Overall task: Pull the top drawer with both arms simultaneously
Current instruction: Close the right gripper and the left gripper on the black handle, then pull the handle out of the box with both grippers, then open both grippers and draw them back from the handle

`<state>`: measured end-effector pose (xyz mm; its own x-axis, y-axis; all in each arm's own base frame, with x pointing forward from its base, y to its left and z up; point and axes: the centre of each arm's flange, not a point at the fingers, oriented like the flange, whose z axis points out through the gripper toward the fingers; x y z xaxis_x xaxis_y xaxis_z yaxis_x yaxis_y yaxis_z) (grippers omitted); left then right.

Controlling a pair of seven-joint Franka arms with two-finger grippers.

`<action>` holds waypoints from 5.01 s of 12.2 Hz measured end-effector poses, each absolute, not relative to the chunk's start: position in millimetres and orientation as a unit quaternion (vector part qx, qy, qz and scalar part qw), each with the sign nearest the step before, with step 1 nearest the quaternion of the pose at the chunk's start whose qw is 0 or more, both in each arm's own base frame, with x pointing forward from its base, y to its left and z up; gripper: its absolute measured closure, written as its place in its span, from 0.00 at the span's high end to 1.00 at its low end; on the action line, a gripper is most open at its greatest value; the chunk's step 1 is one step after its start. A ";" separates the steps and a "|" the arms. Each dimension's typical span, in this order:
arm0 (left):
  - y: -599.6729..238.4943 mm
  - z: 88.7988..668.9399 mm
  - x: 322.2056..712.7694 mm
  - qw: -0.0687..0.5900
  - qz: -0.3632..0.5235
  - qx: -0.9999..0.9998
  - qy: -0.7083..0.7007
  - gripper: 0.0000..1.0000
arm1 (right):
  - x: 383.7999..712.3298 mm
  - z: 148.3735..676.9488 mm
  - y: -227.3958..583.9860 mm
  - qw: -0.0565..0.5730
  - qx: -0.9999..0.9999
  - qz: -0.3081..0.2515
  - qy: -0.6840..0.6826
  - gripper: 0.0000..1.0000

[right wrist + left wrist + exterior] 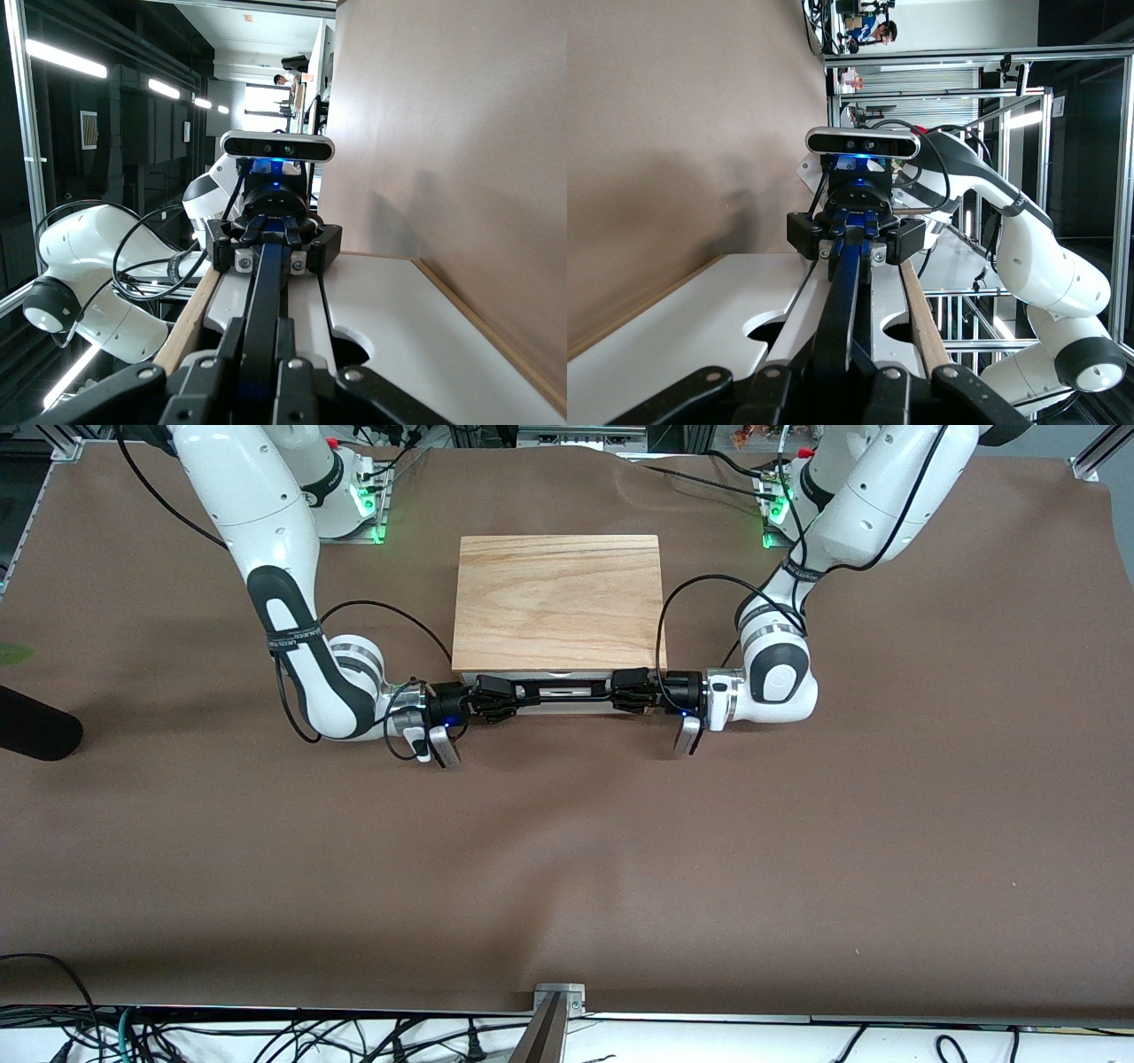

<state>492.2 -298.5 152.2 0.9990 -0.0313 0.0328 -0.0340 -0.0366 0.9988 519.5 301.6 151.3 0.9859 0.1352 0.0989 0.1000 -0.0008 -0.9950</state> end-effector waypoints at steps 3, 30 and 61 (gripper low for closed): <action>-298.4 152.2 492.2 0.694 0.001 0.720 -0.023 0.09 | 519.6 151.3 301.7 0.702 -0.707 0.013 -0.083 0.18; -293.9 154.0 568.1 0.684 -0.023 0.729 0.013 0.09 | 601.5 150.0 306.0 0.697 -0.713 0.029 -0.072 0.18; -233.8 225.1 628.2 0.586 -0.097 0.804 0.028 1.00 | 705.1 173.7 179.3 0.588 -0.807 -0.020 -0.050 1.00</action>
